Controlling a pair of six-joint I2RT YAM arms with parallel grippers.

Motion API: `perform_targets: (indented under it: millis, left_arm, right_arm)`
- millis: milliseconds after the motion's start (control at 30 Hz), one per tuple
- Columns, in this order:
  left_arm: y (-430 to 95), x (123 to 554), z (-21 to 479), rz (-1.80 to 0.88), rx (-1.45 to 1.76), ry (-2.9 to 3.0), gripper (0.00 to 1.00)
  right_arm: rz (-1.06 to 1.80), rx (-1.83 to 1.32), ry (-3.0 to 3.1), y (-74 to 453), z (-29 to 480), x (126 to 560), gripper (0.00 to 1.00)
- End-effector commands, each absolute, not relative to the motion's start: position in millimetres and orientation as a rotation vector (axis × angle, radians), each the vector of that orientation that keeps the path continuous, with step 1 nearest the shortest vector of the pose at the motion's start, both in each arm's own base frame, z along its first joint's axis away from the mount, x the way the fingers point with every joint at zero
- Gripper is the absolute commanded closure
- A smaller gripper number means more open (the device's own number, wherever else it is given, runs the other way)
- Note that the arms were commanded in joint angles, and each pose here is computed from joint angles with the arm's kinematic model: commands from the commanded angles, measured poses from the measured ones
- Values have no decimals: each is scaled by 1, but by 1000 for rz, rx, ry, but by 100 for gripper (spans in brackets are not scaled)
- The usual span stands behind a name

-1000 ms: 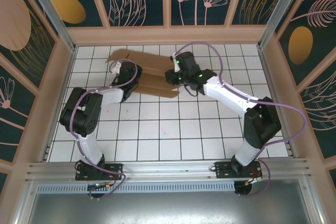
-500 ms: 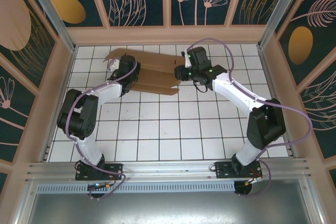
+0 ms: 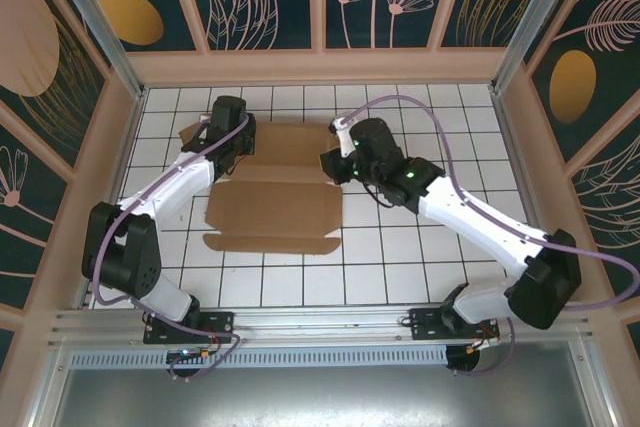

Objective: Fold the paper box

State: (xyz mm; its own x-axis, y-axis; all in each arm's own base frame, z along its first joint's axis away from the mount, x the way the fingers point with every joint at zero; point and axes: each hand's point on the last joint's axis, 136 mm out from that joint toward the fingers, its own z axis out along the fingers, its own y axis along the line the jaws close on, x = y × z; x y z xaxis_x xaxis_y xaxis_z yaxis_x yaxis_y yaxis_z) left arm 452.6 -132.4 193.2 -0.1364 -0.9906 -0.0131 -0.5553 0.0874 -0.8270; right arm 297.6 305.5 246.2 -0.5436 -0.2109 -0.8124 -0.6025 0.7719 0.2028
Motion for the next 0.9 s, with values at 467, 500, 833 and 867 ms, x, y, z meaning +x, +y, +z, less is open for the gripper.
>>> perform_targets:
  millis: [467, 500, 833, 867]
  left_arm:
    - [-107, 454, 145, -764, -1462, 1736, 100]
    - [-106, 455, 148, -758, -1450, 1725, 100]
    - [-107, 467, 156, -942, -1320, 1530, 100]
    - [-109, 468, 157, -974, -1309, 1514, 100]
  right_arm:
    - [767, -349, 2195, 306, 213, 327, 90]
    - [781, -327, 2185, 303, 220, 332, 90]
    - [883, -206, 2158, 290, 242, 362, 90]
    - [887, -192, 2167, 291, 238, 366, 89]
